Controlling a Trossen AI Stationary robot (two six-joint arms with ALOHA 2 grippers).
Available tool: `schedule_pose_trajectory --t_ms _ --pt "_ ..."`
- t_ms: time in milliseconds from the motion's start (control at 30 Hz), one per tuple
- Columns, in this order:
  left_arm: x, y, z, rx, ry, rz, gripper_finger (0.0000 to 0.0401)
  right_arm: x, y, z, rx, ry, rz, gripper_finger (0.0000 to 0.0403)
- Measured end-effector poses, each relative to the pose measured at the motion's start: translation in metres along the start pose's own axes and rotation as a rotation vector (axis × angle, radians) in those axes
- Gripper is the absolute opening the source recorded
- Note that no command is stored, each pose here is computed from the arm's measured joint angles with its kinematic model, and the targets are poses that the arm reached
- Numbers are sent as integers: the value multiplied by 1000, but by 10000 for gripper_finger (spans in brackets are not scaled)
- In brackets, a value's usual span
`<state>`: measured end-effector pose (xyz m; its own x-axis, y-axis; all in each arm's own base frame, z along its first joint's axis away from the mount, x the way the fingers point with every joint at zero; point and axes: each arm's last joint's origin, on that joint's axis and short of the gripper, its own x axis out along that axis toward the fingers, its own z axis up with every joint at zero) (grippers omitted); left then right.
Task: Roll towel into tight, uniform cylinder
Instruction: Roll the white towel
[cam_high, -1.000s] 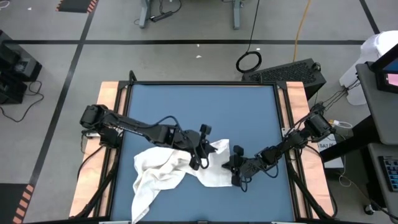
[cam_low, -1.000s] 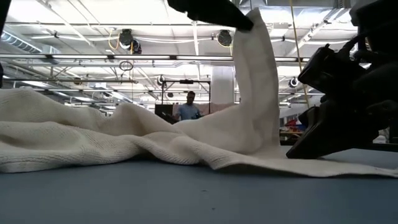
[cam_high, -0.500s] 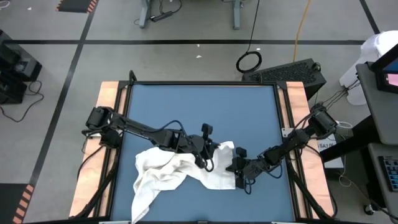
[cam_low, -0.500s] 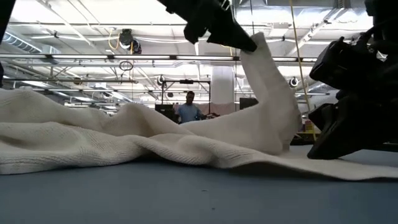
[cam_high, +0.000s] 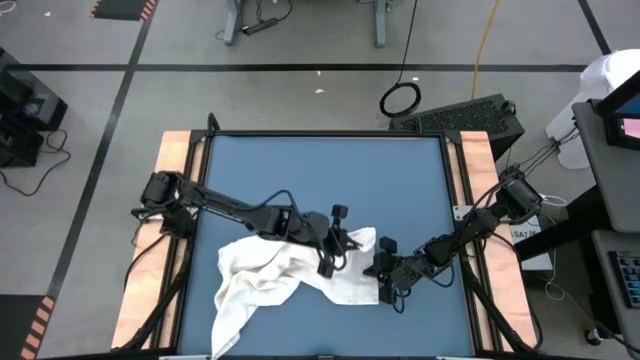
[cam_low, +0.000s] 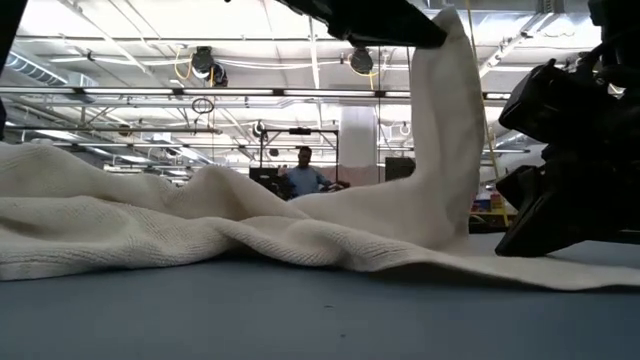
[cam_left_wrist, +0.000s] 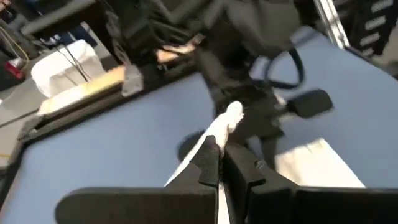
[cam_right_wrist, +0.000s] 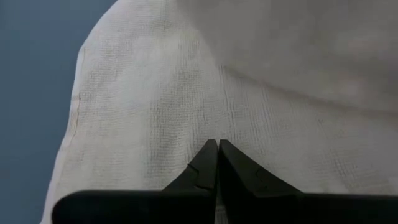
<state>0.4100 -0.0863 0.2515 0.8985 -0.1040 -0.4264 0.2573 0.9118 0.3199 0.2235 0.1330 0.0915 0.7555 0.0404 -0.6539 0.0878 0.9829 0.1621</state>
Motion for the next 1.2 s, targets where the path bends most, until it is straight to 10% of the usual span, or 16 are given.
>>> schedule_pose_trajectory --t_ms 667,1200 --pt "28 -53 0 -50 -81 94 5 -7 2 -4 -134 39 -14 9" --pt "49 -65 12 -100 -156 205 5 -81 16 -4 -305 35 -10 66"
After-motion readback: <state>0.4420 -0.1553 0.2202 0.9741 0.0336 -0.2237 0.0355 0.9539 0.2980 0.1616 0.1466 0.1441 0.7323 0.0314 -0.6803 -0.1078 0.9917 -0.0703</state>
